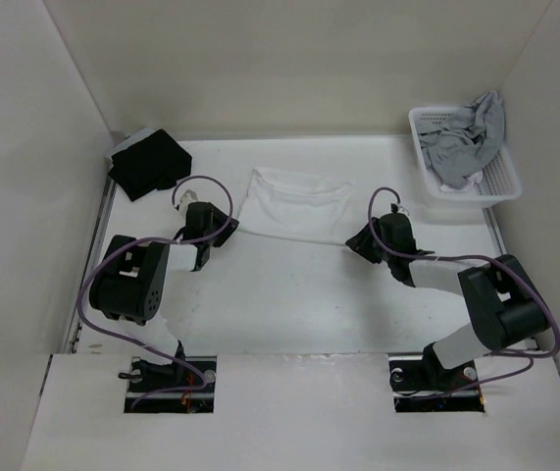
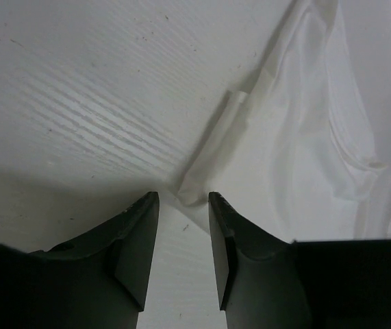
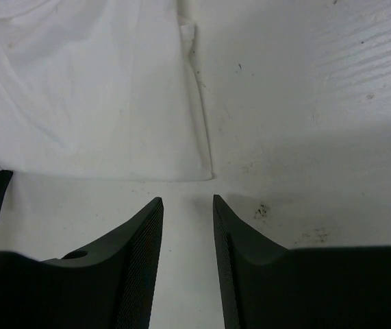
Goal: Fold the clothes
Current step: Fold the tank top
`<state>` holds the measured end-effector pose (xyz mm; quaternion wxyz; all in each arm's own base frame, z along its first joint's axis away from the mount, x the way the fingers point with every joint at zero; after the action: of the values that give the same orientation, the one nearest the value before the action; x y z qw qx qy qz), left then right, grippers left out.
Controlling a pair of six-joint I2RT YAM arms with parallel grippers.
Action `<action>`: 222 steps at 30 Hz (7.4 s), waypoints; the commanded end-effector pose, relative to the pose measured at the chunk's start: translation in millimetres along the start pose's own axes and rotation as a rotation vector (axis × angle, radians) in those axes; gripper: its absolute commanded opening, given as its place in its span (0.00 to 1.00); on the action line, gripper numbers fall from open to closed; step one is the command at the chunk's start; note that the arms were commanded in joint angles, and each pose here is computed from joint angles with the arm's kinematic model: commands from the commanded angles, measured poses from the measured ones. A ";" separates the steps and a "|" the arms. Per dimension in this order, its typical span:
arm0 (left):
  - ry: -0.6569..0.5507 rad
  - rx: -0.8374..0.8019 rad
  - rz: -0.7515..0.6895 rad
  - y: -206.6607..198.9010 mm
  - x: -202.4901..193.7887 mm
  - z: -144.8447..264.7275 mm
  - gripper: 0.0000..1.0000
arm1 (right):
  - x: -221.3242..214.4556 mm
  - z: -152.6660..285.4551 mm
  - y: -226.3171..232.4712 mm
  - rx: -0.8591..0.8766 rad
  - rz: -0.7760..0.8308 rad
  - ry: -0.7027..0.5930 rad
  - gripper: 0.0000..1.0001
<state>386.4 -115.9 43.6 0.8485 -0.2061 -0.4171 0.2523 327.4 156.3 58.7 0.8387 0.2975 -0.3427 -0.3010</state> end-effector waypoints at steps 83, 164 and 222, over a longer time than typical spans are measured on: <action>-0.124 -0.238 0.006 -15.8 0.0 134.1 0.04 | 3.5 91.4 0.8 0.122 0.041 -0.062 0.03; -0.148 -0.410 -0.059 -59.8 -4.5 115.7 0.27 | -66.8 33.7 -15.1 0.072 -0.157 0.139 0.22; 0.016 -0.559 -0.233 -120.6 -76.7 127.2 0.19 | -121.7 12.3 147.6 0.145 0.358 0.242 0.03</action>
<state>252.6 -229.1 113.9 0.8086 -0.4045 -0.4241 0.0526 284.0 311.0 112.7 0.9014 0.2801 -0.3046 -0.1279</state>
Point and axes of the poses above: each gripper's point midway between its finger pads, its own z axis back along the fingers, its own y axis along the line the jaws close on, x = y × z, the point moved 2 cm from there along z, back along the fingers, and after that the axes turned 11 degrees about -z, right-handed, at the moved point
